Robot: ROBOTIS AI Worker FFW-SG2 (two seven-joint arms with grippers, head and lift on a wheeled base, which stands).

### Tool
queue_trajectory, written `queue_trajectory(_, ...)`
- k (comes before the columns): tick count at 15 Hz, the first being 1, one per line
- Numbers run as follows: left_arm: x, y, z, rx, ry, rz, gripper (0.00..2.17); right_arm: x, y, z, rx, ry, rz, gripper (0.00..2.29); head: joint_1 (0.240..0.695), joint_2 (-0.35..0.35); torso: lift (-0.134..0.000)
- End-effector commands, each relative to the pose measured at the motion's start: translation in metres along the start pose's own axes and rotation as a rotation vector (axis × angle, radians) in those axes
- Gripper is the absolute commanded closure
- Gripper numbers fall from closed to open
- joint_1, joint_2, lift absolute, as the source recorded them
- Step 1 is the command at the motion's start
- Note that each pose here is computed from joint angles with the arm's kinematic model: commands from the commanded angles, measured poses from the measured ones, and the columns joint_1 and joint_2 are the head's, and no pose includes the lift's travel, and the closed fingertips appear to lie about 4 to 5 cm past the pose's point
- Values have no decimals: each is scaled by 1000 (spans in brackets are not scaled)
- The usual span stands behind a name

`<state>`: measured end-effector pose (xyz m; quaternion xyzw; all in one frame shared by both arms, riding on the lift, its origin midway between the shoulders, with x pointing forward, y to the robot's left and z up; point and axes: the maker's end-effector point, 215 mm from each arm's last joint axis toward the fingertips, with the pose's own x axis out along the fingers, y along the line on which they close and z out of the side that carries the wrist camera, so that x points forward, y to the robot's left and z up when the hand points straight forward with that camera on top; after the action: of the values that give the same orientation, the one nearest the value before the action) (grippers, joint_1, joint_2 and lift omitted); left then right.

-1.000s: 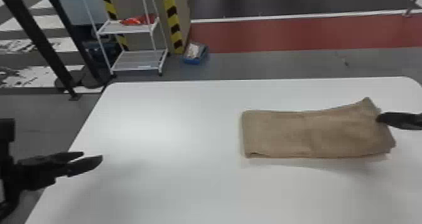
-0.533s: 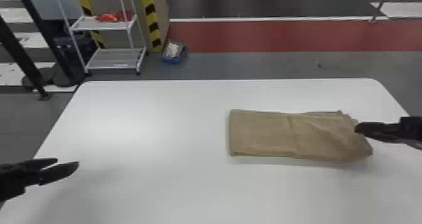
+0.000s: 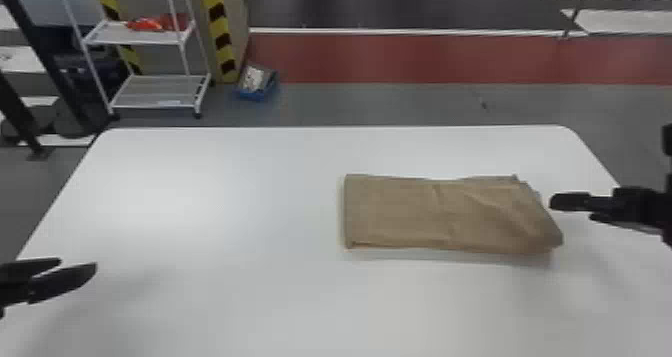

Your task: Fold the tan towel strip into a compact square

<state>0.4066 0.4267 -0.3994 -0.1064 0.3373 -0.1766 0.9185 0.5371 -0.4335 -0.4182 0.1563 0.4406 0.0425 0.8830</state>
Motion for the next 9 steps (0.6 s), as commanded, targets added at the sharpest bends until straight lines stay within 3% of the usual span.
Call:
queue_trajectory(1, -1, 0, 1, 1, -3, 0, 90, 20, 10, -8, -40, 6, 7, 83, 695, -10, -128)
queue_trajectory(6, -7, 5, 4, -3, -13, 7, 90, 45, 33, -18, -90, 25, 25, 353, 695, 30, -128)
queue_trajectory(7, -7, 6, 4, -3, -12, 9, 90, 46, 36, -20, -88, 27, 38, 491, 695, 37, -128)
queue_trajectory(9, -7, 7, 4, -1, -13, 10, 90, 48, 42, -24, -76, 29, 67, 1031, 695, 51, -128)
